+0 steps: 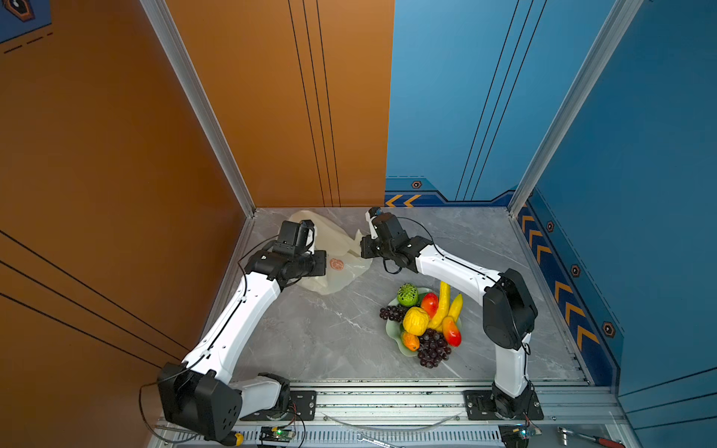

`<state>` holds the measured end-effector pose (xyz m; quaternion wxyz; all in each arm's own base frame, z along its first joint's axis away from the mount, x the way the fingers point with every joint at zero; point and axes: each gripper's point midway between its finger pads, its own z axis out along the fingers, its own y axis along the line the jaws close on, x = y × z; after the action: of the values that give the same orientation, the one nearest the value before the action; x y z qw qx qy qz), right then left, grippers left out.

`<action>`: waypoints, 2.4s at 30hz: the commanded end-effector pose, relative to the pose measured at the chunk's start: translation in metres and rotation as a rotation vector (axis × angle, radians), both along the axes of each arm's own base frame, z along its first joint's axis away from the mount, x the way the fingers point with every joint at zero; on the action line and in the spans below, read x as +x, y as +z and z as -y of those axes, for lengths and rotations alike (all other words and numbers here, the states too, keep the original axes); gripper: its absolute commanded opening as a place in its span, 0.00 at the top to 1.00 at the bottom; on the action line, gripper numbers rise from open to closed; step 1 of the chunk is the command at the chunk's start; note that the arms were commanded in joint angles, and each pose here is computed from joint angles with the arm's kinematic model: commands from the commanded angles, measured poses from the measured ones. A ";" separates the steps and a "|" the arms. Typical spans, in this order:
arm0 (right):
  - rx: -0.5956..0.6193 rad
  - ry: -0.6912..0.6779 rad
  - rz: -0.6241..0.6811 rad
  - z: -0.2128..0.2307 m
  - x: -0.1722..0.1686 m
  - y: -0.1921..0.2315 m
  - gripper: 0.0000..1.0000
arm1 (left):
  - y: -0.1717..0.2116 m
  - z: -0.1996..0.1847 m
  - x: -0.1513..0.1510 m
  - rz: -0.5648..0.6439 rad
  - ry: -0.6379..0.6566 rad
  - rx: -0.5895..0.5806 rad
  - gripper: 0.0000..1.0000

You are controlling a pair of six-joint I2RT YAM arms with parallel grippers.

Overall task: Place the fruits into the plastic bag
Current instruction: 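Lower the bag with both grippers onto the table beside the plate, then release the bag with the right gripper and move it over the fruit plate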

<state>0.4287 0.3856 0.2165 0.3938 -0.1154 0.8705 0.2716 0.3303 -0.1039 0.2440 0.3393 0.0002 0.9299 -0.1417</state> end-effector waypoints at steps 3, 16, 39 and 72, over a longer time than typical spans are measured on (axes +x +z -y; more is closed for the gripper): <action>0.086 0.014 0.012 -0.002 -0.012 0.048 1.00 | -0.003 0.012 -0.012 -0.054 0.004 -0.113 1.00; -0.022 -0.134 -0.078 0.055 0.002 0.026 1.00 | 0.007 0.017 -0.031 -0.079 -0.001 -0.215 1.00; -0.043 -0.388 -0.170 0.153 -0.002 -0.007 0.94 | 0.003 0.055 -0.098 -0.111 -0.167 -0.234 1.00; -0.248 -0.381 -0.498 0.209 -0.223 -0.008 0.00 | 0.001 0.086 -0.099 -0.107 -0.242 -0.260 1.00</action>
<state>0.2150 0.1818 0.2326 0.2208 0.0464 0.9641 0.1402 0.2337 -0.1883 0.2388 0.2547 0.0506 0.9184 -0.2985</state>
